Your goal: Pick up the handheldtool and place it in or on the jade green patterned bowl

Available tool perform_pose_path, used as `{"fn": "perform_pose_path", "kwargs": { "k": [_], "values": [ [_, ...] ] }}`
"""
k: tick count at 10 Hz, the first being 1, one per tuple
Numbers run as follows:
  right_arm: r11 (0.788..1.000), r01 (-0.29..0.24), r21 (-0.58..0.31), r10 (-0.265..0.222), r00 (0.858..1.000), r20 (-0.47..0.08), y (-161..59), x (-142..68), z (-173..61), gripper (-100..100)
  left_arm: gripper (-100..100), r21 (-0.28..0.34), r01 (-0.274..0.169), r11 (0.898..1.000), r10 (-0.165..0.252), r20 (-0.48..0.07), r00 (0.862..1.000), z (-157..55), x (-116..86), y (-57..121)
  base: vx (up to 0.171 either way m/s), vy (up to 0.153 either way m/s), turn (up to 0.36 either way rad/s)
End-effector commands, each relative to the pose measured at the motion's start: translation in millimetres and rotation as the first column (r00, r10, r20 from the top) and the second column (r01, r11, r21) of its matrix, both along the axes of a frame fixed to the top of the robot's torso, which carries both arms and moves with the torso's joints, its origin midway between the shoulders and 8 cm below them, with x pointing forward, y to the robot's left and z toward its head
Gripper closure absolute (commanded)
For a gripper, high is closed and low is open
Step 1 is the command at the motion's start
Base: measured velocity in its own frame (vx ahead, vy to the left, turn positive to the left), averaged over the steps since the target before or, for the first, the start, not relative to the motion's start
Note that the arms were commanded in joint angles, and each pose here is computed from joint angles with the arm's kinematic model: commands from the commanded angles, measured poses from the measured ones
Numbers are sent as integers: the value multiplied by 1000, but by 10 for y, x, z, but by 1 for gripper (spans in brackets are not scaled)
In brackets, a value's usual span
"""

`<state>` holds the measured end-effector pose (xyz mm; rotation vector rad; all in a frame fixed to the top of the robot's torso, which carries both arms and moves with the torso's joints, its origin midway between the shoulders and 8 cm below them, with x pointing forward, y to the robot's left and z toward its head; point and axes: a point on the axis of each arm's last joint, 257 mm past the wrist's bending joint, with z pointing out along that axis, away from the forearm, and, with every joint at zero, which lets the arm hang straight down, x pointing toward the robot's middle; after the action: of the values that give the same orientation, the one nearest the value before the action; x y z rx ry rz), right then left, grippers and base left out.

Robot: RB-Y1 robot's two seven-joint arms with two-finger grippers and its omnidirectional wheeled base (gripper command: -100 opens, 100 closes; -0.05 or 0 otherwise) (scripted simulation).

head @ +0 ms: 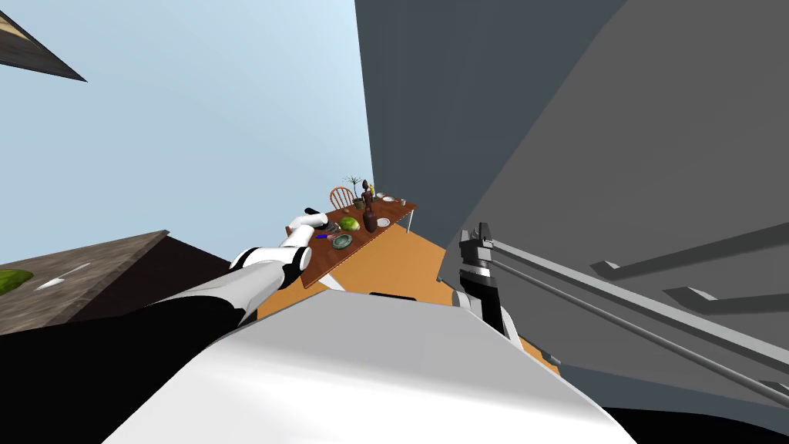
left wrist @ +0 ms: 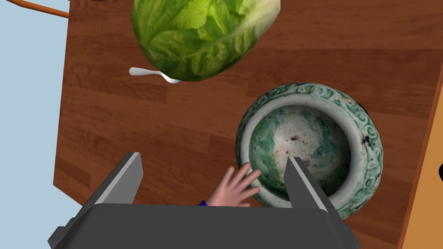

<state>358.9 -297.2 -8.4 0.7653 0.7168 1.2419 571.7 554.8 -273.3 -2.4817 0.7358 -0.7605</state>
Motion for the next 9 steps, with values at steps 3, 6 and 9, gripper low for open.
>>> {"fn": "perform_pose_path", "kwargs": {
  "k": [3,6,9],
  "values": [
    [1000,0,0,0,1000,0,0,0,0,0,-100,-22,3,1000,-3,19,1000,160,192,-93,9,4,-1],
    [1000,0,0,0,1000,0,0,0,0,0,-100,-37,-11,999,11,-13,1000,10,96,-76,2,0,0],
    [1000,0,0,0,1000,0,0,0,0,0,-100,-41,-7,999,6,-13,1000,230,117,-47,-1,-19,24]
  ]
}}
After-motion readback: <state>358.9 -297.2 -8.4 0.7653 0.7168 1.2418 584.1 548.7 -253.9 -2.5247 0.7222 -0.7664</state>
